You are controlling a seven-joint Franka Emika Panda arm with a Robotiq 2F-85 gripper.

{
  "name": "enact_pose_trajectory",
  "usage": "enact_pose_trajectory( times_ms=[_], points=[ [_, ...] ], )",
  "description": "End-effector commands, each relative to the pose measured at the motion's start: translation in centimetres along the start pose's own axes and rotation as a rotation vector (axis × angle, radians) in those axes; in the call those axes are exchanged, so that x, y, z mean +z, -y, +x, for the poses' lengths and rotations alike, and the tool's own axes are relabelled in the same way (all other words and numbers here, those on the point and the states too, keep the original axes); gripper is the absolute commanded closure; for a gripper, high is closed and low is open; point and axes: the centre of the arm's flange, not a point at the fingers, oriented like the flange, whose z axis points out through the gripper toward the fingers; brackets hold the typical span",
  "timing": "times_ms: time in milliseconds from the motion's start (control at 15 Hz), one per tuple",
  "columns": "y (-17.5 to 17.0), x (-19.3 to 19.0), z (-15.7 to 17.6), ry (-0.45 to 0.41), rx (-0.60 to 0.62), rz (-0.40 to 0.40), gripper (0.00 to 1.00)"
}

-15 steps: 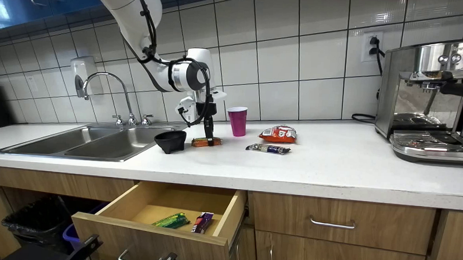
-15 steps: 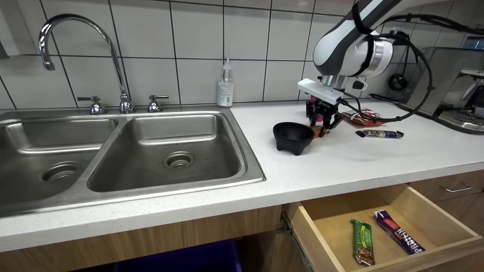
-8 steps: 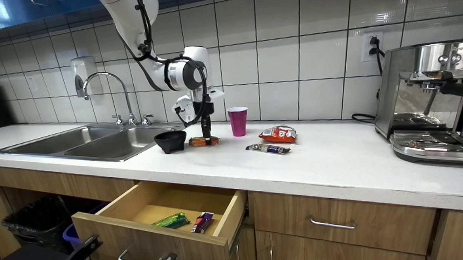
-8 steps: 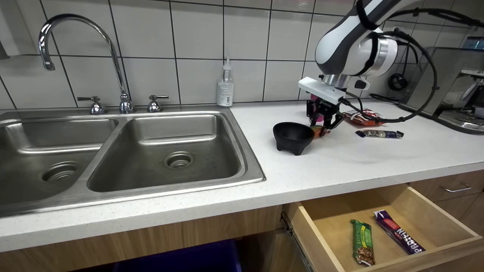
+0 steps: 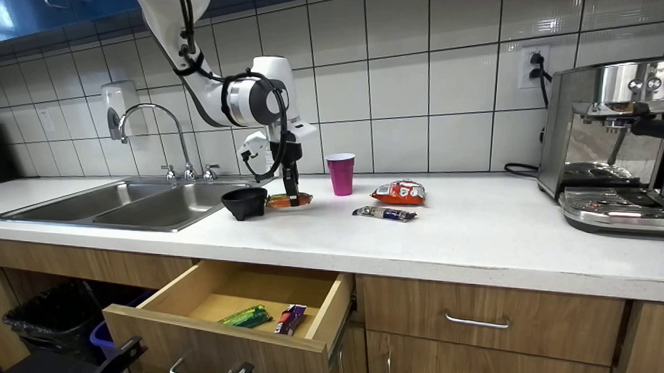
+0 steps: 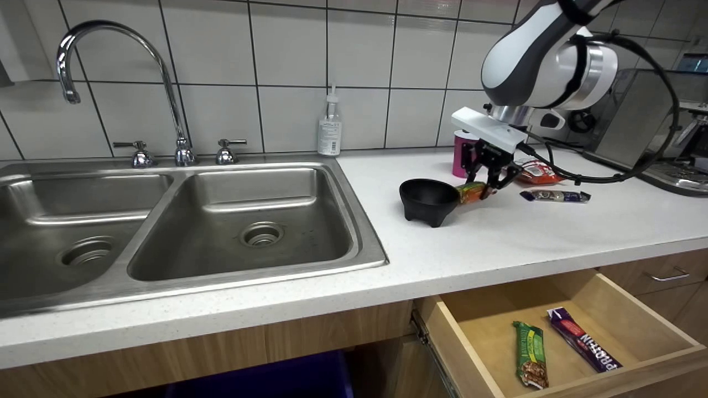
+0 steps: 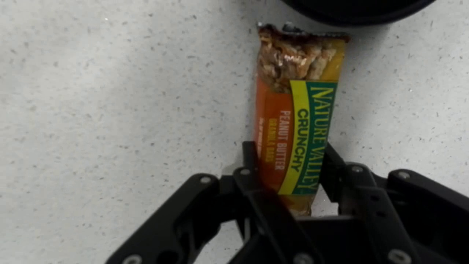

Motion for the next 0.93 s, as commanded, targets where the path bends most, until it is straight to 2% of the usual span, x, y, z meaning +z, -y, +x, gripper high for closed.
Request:
enact_pose_trajectory(
  times_ms=[0, 867],
  points=[
    [-3.7, -2.6, -1.4, 0.014, -0.023, 0.031, 0.82],
    [-12.2, -5.0, -3.3, 0.017, -0.121, 0.052, 0.82]
  ],
)
